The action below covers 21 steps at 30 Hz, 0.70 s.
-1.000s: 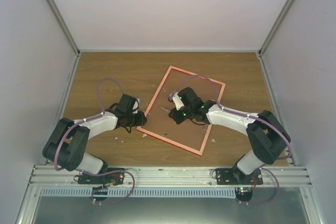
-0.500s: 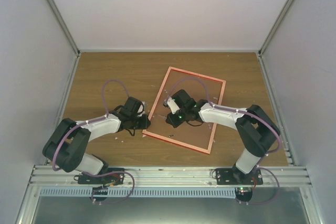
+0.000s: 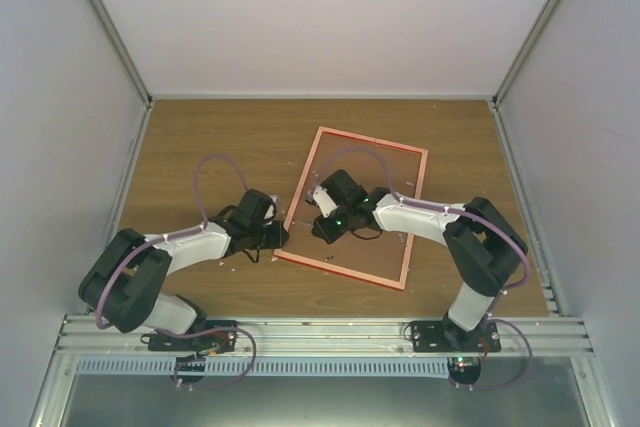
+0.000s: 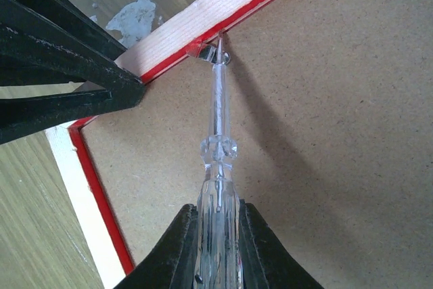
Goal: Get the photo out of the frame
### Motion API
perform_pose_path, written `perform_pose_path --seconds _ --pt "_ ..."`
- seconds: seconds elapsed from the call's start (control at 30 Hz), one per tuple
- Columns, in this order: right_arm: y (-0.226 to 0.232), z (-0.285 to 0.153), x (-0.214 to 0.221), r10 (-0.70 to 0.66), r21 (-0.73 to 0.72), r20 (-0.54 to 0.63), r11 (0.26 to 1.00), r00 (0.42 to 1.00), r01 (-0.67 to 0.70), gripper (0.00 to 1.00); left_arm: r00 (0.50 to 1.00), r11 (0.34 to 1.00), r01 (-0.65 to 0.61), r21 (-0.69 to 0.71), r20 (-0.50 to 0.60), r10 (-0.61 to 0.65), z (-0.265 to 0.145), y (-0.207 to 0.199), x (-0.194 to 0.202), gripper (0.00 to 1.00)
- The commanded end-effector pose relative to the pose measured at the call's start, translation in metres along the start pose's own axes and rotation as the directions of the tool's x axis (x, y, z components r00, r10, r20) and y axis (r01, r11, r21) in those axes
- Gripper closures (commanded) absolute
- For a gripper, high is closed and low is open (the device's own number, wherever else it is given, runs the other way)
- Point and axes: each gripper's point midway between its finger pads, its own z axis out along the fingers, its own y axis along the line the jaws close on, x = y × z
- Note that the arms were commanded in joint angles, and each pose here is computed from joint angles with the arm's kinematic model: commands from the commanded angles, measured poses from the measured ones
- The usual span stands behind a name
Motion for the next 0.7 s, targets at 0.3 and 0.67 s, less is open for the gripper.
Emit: perform_pose_path --seconds 0.3,0.67 --pt "0.017 0.003 0.015 -0.048 -0.044 -0.094 0.998 0.994 0.044 0.99 0.996 0.992 0.089 -0.088 0.001 -0.09 -0.005 0.021 0.018 0.89" --pt "0.017 0.001 0.026 -0.065 -0.024 -0.137 0.998 0.988 0.062 0.99 0.995 0.989 0.1 -0.105 0.002 -0.101 -0.003 0.025 0.019 0.89"
